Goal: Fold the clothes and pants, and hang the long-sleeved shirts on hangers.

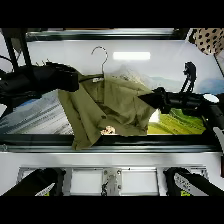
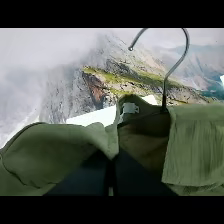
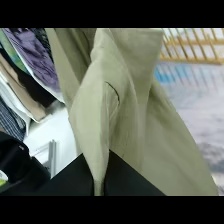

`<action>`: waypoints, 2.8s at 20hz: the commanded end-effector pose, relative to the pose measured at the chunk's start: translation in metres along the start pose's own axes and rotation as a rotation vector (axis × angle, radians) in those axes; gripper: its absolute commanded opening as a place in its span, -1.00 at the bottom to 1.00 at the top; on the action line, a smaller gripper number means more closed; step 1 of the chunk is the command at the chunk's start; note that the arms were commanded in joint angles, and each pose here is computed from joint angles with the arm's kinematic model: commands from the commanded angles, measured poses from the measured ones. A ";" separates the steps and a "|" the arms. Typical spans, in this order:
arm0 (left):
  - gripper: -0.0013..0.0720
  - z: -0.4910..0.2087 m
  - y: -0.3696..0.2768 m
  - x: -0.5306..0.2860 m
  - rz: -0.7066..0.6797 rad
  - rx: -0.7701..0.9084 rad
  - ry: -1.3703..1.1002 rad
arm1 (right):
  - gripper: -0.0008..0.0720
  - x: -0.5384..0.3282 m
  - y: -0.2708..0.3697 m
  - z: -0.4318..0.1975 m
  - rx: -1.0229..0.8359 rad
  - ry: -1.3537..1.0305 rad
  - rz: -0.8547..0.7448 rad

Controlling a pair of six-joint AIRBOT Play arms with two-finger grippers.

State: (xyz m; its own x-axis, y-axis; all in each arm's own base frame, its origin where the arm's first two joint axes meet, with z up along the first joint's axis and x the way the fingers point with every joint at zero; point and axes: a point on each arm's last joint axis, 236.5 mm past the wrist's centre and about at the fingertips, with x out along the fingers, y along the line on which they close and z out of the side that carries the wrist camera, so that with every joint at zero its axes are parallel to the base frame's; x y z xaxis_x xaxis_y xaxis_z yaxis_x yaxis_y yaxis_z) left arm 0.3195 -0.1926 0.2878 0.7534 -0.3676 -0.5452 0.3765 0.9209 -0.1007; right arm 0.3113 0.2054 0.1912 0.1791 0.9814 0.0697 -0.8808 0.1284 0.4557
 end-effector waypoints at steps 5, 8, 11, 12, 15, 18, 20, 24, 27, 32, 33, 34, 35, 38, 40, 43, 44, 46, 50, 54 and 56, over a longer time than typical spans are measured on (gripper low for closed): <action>-0.94 -0.022 -0.028 0.002 -0.015 0.088 0.086 | -0.98 0.031 0.023 0.014 -0.009 -0.088 0.081; -0.94 -0.021 -0.041 0.000 -0.048 0.103 0.070 | -0.98 0.038 0.022 0.011 -0.004 -0.079 0.074; -0.94 -0.016 -0.057 -0.002 -0.088 0.120 0.041 | -0.98 0.044 0.022 0.008 -0.001 -0.072 0.068; -0.94 -0.016 -0.059 -0.003 -0.094 0.124 0.039 | -0.98 0.045 0.023 0.008 0.000 -0.070 0.072; -0.93 -0.015 -0.062 -0.004 -0.107 0.120 0.034 | -0.98 0.047 0.025 0.007 0.001 -0.067 0.078; -0.93 -0.015 -0.062 -0.004 -0.106 0.121 0.035 | -0.98 0.046 0.025 0.014 0.007 -0.099 0.081; -0.93 -0.016 -0.062 -0.004 -0.104 0.122 0.039 | -0.98 0.045 0.026 0.018 0.003 -0.116 0.083; 0.25 -0.021 -0.059 -0.004 -0.096 0.124 0.058 | -0.98 0.045 0.026 0.018 0.003 -0.116 0.083; 0.25 -0.015 -0.058 -0.013 -0.104 0.118 0.029 | -0.98 0.045 0.026 0.018 0.003 -0.117 0.083; 0.25 0.002 -0.042 -0.045 -0.107 0.078 -0.056 | -0.98 0.045 0.026 0.019 0.003 -0.118 0.083; 0.25 0.005 -0.038 -0.051 -0.101 0.069 -0.070 | -0.98 0.045 0.026 0.019 0.003 -0.118 0.083; 0.25 0.007 -0.033 -0.055 -0.094 0.060 -0.083 | -0.98 0.045 0.026 0.019 0.003 -0.118 0.083; 0.25 0.010 -0.026 -0.060 -0.084 0.049 -0.095 | -0.98 0.045 0.026 0.019 0.003 -0.118 0.083; 0.24 0.016 -0.005 -0.072 -0.043 0.014 -0.129 | -0.98 0.045 0.026 0.025 -0.006 -0.142 0.082; 0.24 0.017 0.010 -0.080 -0.008 -0.014 -0.140 | -0.98 0.043 0.022 0.034 -0.021 -0.159 0.062; -0.93 0.016 0.024 -0.083 0.028 -0.044 -0.139 | -0.98 0.035 0.012 0.057 -0.082 -0.181 0.001; -0.93 0.014 0.025 -0.082 0.032 -0.045 -0.131 | -0.98 0.028 0.009 0.068 -0.108 -0.194 -0.022; -0.93 0.011 0.025 -0.074 0.039 -0.042 -0.105 | -0.98 0.010 0.000 0.091 -0.162 -0.229 -0.090; -0.93 -0.001 0.023 -0.049 0.060 -0.031 -0.026 | -0.98 -0.048 -0.018 0.136 -0.265 -0.312 -0.282; -0.93 -0.007 0.021 -0.024 0.072 -0.020 0.024 | -0.98 -0.122 -0.022 0.170 -0.367 -0.392 -0.495; -0.93 -0.010 0.020 -0.014 0.077 -0.016 0.045 | -0.98 -0.164 -0.024 0.188 -0.413 -0.441 -0.645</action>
State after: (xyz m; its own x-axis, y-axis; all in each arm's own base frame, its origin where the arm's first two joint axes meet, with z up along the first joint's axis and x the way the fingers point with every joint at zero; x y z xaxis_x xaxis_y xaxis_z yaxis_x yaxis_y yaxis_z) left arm 0.3031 -0.1626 0.2972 0.7702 -0.3026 -0.5614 0.3131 0.9463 -0.0806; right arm 0.3827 0.0714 0.3196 0.6524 0.7068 0.2736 -0.7575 0.6198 0.2050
